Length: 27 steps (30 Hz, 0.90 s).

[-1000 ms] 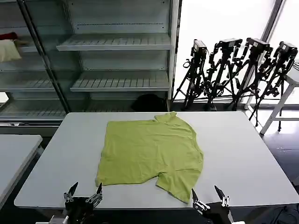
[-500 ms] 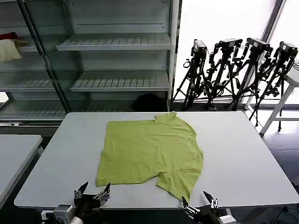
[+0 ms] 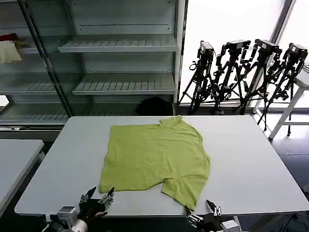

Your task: Fold and organize the clothes.

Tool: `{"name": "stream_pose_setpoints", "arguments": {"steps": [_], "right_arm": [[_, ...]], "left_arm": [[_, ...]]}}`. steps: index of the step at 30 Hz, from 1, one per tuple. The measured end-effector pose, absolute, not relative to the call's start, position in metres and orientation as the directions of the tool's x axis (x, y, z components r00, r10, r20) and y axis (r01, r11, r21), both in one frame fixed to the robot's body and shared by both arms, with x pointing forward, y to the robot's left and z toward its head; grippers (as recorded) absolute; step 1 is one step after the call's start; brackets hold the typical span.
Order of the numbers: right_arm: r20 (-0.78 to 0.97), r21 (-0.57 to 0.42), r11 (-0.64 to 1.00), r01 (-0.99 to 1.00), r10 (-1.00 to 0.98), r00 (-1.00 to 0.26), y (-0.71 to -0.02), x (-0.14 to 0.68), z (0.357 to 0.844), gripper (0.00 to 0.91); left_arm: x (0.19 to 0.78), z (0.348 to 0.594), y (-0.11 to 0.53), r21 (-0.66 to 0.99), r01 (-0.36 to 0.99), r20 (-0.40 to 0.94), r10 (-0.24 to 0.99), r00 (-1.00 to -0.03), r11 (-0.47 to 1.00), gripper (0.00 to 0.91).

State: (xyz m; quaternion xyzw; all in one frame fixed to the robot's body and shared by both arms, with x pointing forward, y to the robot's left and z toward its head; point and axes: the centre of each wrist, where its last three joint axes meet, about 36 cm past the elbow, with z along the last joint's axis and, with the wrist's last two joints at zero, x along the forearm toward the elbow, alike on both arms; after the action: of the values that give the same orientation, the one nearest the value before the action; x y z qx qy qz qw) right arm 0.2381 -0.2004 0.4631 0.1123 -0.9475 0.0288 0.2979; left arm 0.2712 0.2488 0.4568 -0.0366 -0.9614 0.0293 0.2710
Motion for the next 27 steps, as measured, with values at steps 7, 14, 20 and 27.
{"name": "stream_pose_setpoints", "arguments": {"steps": [7, 14, 20, 27], "right_arm": [[0.564, 0.013, 0.975, -0.223, -0.192, -0.803, -0.197, 0.244, 0.461, 0.453], [0.558, 0.016, 0.975, -0.22, -0.191, -0.807, -0.193, 0.249, 0.459, 0.0], [0.555, 0.017, 0.975, -0.22, -0.192, -0.809, -0.192, 0.25, 0.46, 0.0], [0.539, 0.014, 0.976, -0.219, -0.192, -0.82, -0.192, 0.251, 0.463, 0.0]], "left_arm": [[0.275, 0.452, 0.251, -0.084, 0.048, 0.524, 0.086, -0.847, 0.995, 0.322], [0.278, 0.449, 0.252, -0.089, 0.044, 0.527, 0.084, -0.846, 0.995, 0.02], [0.279, 0.446, 0.252, -0.09, 0.042, 0.532, 0.084, -0.843, 0.995, 0.02], [0.279, 0.445, 0.252, -0.091, 0.044, 0.528, 0.086, -0.845, 0.995, 0.01]]}}
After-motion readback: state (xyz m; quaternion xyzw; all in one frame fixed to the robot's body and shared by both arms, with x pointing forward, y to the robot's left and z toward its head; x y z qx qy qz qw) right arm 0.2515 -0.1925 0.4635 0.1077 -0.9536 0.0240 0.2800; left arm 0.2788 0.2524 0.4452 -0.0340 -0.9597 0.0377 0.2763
